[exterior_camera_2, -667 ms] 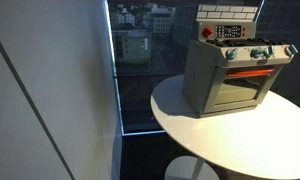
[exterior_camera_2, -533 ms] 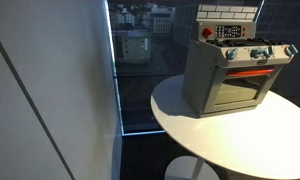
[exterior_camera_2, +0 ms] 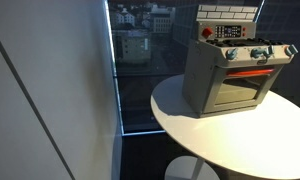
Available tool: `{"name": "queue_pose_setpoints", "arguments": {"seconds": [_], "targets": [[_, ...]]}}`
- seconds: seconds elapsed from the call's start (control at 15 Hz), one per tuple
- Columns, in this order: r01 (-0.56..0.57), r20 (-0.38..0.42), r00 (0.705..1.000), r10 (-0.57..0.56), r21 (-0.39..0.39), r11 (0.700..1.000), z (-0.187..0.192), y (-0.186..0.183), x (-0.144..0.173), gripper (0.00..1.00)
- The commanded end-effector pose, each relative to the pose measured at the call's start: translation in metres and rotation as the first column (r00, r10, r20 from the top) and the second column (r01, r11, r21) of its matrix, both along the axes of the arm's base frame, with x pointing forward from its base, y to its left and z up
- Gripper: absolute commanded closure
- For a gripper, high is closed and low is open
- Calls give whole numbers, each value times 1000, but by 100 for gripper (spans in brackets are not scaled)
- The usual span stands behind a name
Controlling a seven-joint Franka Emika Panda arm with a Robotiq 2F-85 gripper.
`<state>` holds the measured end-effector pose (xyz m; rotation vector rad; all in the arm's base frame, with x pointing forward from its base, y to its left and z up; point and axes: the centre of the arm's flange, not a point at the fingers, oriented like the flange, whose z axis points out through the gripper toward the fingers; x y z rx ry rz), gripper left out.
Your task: Turn the blue knob on the far left of the stove to the left
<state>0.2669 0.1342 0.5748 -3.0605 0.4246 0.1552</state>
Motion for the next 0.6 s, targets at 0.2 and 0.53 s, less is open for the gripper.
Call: {"name": "queue_pose_setpoints", "arguments": {"seconds": [0.2, 0.53], "targets": [[114, 37, 993, -116, 39, 993, 32, -27, 40, 0], [184, 82, 978, -191, 82, 979, 56, -42, 77, 0]]}}
